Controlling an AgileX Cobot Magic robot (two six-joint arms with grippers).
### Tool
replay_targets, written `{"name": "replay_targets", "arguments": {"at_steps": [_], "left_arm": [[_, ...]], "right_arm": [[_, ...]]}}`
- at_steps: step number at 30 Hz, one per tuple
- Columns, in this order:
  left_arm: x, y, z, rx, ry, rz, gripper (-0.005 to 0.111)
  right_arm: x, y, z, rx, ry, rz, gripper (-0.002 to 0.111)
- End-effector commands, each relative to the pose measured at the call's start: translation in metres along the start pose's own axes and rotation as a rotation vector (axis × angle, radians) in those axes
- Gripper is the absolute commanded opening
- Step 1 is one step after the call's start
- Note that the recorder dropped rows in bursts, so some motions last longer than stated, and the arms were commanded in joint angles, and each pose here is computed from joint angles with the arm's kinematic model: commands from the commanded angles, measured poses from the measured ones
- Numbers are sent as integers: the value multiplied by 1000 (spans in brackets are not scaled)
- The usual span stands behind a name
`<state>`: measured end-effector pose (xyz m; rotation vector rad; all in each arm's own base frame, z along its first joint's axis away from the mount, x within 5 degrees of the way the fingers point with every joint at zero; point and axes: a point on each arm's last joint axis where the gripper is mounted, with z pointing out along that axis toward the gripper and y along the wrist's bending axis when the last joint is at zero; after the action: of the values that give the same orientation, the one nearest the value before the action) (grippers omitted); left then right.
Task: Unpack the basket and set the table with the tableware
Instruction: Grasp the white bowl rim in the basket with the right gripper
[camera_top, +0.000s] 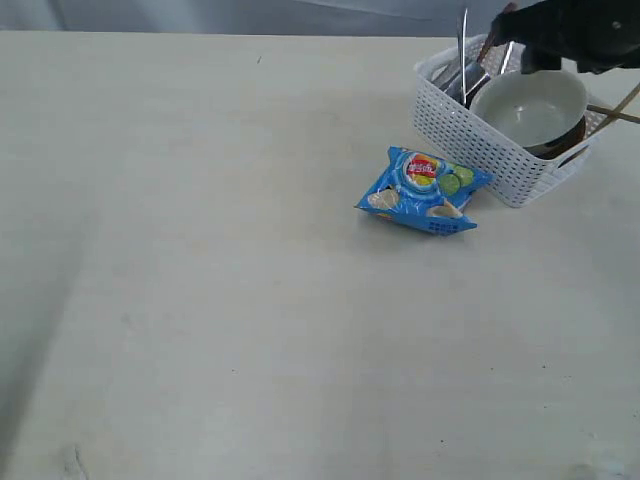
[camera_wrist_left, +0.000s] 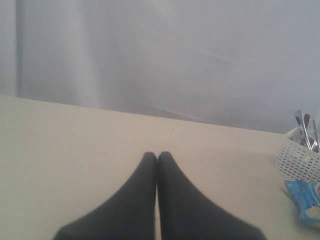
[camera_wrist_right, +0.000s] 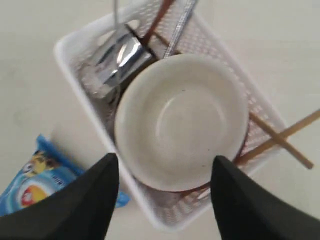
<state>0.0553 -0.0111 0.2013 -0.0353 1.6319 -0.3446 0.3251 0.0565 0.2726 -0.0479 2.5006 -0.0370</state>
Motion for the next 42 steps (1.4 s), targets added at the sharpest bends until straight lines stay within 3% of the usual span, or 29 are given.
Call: {"name": "replay_targets", "arguments": {"at_steps": [1, 7, 23, 25, 31, 35, 42], "left_arm": [[1, 0, 0, 1, 3, 15, 0], [1, 0, 0, 1, 3, 15, 0], [1, 0, 0, 1, 3, 15, 0], [1, 0, 0, 1, 3, 15, 0], [1, 0, 0, 1, 1, 15, 0], [1, 0, 0, 1, 1, 15, 0], [1, 0, 0, 1, 1, 15, 0]], "right_arm": [[-11, -30, 10, 63, -10, 74, 53], [-23, -51, 35, 86, 69, 119, 53], [-31, -48, 102, 96, 202, 132, 52], [-29, -48, 105, 96, 211, 131, 48], [-28, -47, 108, 95, 210, 132, 16], [-29, -47, 108, 95, 208, 132, 2], [-29, -47, 109, 93, 202, 134, -1]]}}
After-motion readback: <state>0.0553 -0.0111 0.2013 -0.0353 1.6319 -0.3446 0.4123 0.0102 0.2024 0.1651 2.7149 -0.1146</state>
